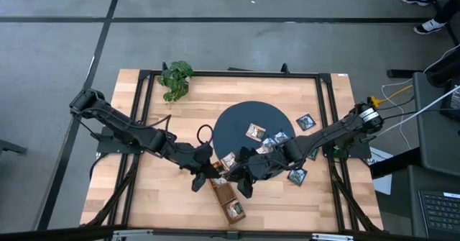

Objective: Pick & Place Tea
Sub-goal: Put the brown tea bag into the right section of the wooden organizer

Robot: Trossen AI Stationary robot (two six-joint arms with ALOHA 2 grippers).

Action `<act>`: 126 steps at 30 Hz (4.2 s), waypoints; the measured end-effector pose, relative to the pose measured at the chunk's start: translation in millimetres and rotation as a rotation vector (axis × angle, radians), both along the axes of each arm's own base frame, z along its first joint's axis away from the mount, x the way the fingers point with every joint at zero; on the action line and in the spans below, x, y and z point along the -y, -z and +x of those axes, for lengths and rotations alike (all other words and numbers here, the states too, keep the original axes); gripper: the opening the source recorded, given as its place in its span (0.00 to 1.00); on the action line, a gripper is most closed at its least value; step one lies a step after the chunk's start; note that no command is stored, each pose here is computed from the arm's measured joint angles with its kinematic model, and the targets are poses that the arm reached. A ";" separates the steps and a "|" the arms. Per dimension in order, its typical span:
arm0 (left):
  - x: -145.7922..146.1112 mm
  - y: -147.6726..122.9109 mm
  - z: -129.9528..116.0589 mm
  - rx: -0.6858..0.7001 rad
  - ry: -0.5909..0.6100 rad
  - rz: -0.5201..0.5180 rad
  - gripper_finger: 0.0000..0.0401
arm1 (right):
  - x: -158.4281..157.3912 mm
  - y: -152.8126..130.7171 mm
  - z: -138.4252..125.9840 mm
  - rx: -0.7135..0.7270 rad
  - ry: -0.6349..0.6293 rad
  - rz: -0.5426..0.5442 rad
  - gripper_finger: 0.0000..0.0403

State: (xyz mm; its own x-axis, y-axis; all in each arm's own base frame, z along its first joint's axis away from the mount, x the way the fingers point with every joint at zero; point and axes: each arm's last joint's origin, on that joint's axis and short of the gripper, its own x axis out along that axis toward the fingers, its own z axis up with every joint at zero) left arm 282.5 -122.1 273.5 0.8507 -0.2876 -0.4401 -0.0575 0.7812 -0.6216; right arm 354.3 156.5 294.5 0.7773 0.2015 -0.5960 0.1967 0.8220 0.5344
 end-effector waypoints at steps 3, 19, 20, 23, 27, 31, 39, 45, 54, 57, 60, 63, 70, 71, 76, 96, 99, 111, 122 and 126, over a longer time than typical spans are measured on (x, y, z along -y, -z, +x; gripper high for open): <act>-0.5 -0.3 -0.3 0.001 -0.005 0.006 0.01 | -1.2 -0.2 -0.4 0.002 -0.003 0.001 0.19; -3.7 11.4 -8.0 -0.142 -0.007 0.056 0.09 | -13.3 1.8 -6.7 -0.093 0.058 0.214 0.01; -4.4 14.0 -9.8 -0.170 -0.006 0.069 0.10 | -16.6 1.8 -8.3 -0.106 0.052 0.242 0.01; -7.9 17.7 -16.5 -0.242 -0.004 0.111 0.15 | -25.5 1.9 -12.9 -0.159 0.031 0.333 0.01; -11.7 24.0 -23.5 -0.337 -0.004 0.152 0.20 | -35.1 2.8 -19.3 -0.236 0.023 0.425 0.01; -13.7 27.3 -26.7 -0.383 -0.003 0.174 0.21 | -38.4 4.8 -23.3 -0.318 0.029 0.491 0.00; -13.4 28.0 -27.7 -0.390 0.034 0.193 0.21 | -44.7 29.3 -12.9 -0.414 0.085 0.533 0.00; -12.7 28.0 -28.0 -0.395 0.053 0.180 0.21 | -50.0 52.2 -4.1 -0.469 0.099 0.524 0.01; -12.5 27.9 -28.1 -0.396 0.059 0.176 0.21 | -54.2 79.7 4.1 -0.512 0.135 0.482 0.00; -12.5 27.9 -28.1 -0.396 0.059 0.176 0.21 | -55.3 85.4 5.6 -0.526 0.135 0.479 0.00; -12.5 27.9 -28.1 -0.396 0.059 0.176 0.21 | -55.7 87.4 6.5 -0.527 0.137 0.481 0.01; -12.5 27.9 -28.1 -0.396 0.059 0.176 0.21 | -55.2 87.2 6.6 -0.527 0.138 0.480 0.03; -12.4 28.0 -28.0 -0.394 0.065 0.183 0.21 | -54.6 87.6 6.4 -0.525 0.149 0.472 0.05; -12.4 28.0 -28.0 -0.394 0.065 0.184 0.21 | -54.6 87.7 6.4 -0.525 0.150 0.470 0.05; -12.4 28.0 -28.0 -0.387 0.081 0.202 0.21 | -54.1 88.3 5.7 -0.533 0.154 0.464 0.05; -31.5 27.8 -20.4 -0.380 0.063 0.227 0.20 | -41.8 94.7 -1.9 -0.603 0.255 0.345 0.32; -55.0 27.7 -13.4 -0.384 0.070 0.202 0.20 | -34.5 97.3 -3.4 -0.632 0.298 0.304 0.31; -134.1 65.6 35.1 -0.313 0.177 -0.078 0.17 | -14.0 126.1 4.2 -0.508 0.446 0.421 0.20; -137.3 124.1 65.0 -0.292 0.260 0.015 0.06 | -8.1 128.0 -17.5 -0.340 0.704 0.418 0.12; -137.5 142.3 66.3 -0.347 0.268 0.011 0.02 | -4.2 136.4 -19.1 -0.317 0.740 0.457 0.11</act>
State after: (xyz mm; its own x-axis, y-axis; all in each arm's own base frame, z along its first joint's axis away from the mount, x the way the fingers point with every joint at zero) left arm 348.7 15.4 131.2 0.5478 -0.4716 -0.6910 -0.0560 0.8034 -0.5928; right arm 335.2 160.7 158.1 0.6160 -0.0134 -0.7876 0.7799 0.1509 0.6074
